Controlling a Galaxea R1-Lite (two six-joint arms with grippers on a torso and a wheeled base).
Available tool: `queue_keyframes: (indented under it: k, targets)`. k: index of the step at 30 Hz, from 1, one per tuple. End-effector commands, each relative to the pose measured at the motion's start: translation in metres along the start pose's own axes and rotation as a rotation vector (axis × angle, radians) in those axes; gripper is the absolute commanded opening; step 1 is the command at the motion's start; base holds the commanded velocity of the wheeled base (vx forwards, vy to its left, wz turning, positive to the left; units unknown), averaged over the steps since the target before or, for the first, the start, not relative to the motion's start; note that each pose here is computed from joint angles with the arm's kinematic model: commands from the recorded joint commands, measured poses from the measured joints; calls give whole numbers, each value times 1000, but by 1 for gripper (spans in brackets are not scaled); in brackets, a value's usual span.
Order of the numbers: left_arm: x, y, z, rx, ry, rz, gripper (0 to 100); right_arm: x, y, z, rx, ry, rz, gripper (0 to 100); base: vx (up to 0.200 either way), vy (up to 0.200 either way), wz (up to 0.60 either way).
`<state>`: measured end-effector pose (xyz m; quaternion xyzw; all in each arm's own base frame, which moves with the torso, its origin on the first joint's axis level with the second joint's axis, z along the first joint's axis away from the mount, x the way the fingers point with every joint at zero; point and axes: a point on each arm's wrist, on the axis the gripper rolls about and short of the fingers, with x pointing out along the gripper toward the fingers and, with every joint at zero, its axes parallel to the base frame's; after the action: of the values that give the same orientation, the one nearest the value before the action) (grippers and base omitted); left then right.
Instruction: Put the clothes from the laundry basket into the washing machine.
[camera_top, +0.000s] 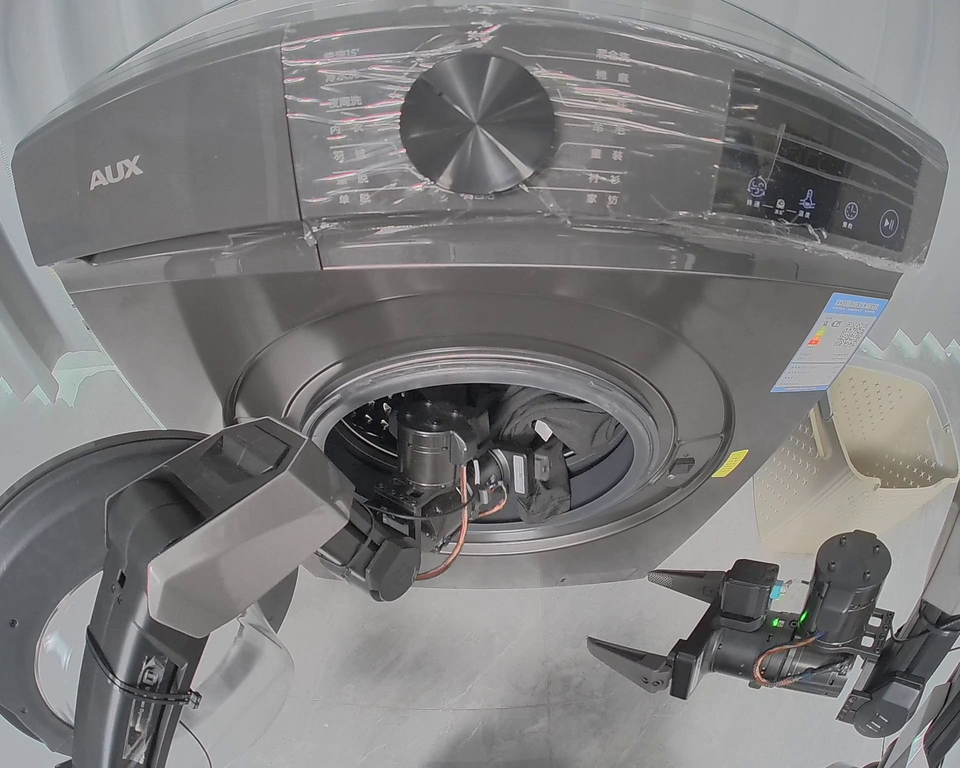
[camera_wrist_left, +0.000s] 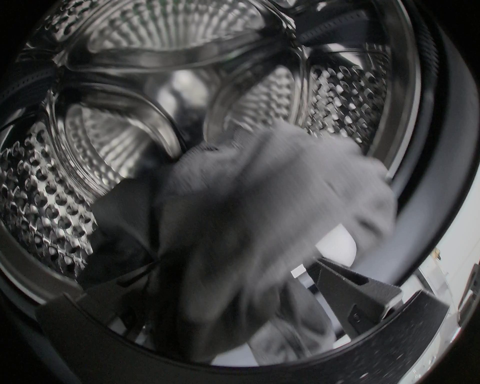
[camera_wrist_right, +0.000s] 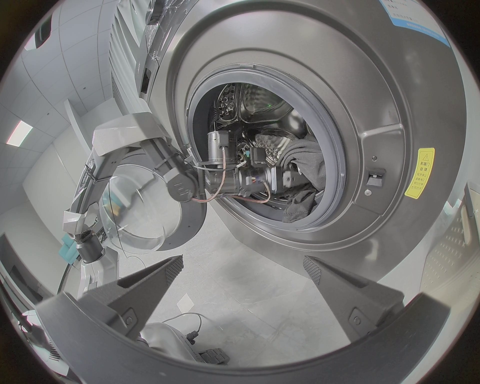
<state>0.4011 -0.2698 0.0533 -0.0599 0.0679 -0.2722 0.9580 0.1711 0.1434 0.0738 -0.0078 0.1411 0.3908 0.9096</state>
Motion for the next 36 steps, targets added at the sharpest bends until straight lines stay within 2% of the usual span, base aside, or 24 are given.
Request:
queue_keyframes:
  k: [1,5,7,8,13,18,19,20,21,23,26,28,29,33,36]
  targets:
    - [-17,-14,-1,15,72,-53,100,0,0,0,-2,-1,2,100,0,0,0]
    - [-13,-12,-21,45,113,-66,100,0,2,0,-4,-2,7,100,0,0,0]
    - [-11,-11,-26,48,123,-67,100,0,2,0,-2,-1,8,100,0,0,0]
    - [-8,-10,-32,54,125,-65,0,1,2,-1,-1,7,11,100,0,0,0]
    - [-3,-6,-27,49,98,-58,0,2,2,-3,0,16,10,100,0,0,0]
    - [10,-7,-1,39,-20,-51,0,3,2,-3,-1,16,12,100,0,0,0]
    - [17,-2,13,34,-90,-27,0,3,2,-3,-1,15,13,100,0,0,0]
    - [23,1,18,32,-129,-6,0,3,3,-3,-1,15,16,100,0,0,0]
    - [25,2,20,31,-140,-1,0,3,3,-3,-1,15,16,100,0,0,0]
    - [38,9,27,26,-227,38,0,3,4,-3,-2,12,16,100,0,0,0]
    - [49,17,31,24,-293,69,0,3,4,-3,-2,12,16,100,0,0,0]
    - [52,20,33,23,-311,76,0,3,4,-3,-2,12,16,100,0,0,0]
    - [59,30,35,22,-349,102,0,3,3,-3,-1,12,16,100,0,0,0]
    - [66,43,36,19,-390,143,0,3,3,-2,-3,11,16,100,0,0,0]
    - [67,44,33,19,-385,145,0,3,3,-3,-3,11,16,100,0,0,0]
